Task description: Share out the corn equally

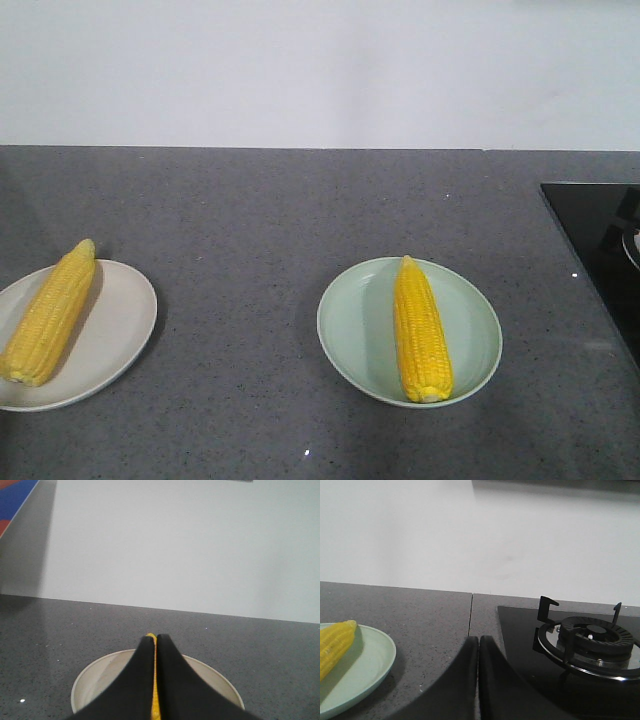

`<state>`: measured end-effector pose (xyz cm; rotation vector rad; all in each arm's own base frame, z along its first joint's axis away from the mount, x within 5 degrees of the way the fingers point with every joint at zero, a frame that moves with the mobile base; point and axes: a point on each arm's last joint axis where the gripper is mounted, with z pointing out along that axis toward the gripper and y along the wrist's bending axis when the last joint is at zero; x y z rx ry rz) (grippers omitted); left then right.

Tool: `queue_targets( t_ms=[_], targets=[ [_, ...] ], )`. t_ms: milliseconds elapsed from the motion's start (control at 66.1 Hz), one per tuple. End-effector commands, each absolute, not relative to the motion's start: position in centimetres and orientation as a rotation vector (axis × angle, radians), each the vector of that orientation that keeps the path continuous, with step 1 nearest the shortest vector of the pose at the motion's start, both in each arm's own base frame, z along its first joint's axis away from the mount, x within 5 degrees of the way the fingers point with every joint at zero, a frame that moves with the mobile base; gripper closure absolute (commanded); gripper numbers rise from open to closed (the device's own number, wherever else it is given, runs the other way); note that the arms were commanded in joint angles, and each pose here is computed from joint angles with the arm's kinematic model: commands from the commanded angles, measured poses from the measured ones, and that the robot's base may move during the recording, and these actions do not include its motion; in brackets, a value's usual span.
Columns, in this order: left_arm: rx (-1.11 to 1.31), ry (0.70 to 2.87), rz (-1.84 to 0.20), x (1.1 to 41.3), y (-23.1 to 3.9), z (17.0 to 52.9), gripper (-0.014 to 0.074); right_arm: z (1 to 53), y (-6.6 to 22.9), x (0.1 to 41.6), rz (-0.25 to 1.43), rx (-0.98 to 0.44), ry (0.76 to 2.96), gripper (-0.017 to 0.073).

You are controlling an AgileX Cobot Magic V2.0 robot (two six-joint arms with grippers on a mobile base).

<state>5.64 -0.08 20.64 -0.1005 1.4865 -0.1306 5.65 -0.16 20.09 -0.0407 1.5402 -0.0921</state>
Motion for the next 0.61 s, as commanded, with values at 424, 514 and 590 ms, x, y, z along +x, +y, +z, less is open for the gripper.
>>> queue_targets(
  t_ms=[424,514,590],
  targets=[
    [-0.104,1.375,-0.145,5.30,-0.06,21.98,0.0601,20.46,-0.20,5.59,-0.038,0.021,1.471,0.0562],
    [-0.104,1.375,-0.145,5.30,-0.06,21.98,0.0601,20.46,-0.20,5.59,-0.065,-0.003,1.472,0.0562],
    [-0.104,1.375,-0.145,5.30,-0.06,21.98,0.0600,20.48,-0.20,5.59,-0.075,-0.012,1.470,0.0562]
  ],
)
